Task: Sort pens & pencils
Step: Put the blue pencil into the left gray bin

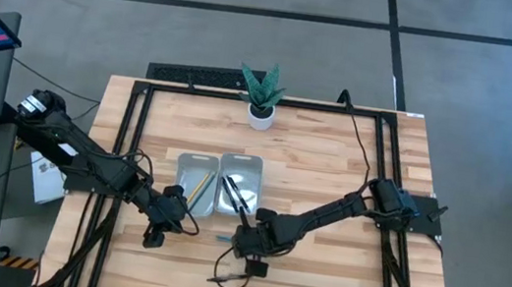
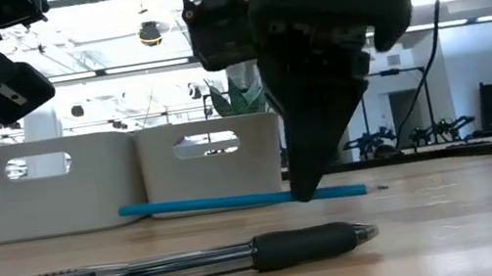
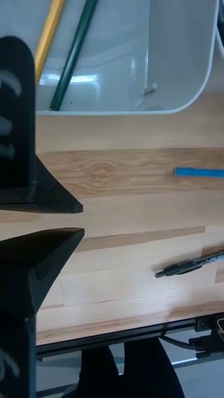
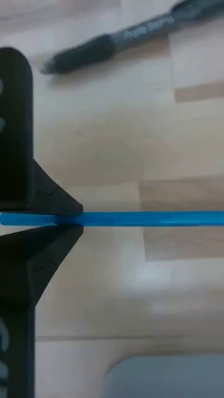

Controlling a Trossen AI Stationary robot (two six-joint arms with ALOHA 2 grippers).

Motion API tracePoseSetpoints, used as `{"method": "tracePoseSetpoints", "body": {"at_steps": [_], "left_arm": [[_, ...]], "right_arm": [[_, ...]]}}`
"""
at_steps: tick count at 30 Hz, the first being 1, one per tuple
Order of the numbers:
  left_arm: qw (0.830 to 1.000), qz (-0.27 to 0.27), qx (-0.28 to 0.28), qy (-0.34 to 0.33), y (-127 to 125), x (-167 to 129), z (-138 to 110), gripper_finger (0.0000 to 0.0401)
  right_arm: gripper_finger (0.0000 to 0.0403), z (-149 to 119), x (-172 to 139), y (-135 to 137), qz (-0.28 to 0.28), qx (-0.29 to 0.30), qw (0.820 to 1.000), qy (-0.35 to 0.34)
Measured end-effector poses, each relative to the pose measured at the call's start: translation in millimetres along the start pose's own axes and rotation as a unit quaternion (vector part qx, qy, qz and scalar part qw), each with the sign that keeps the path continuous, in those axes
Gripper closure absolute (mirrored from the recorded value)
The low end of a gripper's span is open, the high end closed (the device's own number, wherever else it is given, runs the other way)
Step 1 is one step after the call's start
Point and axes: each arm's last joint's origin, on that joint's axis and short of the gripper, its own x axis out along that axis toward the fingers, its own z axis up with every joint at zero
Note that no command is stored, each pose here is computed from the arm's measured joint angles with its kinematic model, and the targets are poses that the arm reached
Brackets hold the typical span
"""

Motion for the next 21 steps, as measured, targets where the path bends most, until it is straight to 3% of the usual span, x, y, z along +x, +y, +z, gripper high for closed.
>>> {"method": "tracePoseSetpoints", "body": {"at_steps": [21], "left_arm": [[1.0,0.005,0.0,0.008,1,0,-2,0.0363]], "right_arm": [[0.0352,18,-45,-5,-0.027,-0.051,0.998,0.034]]}}
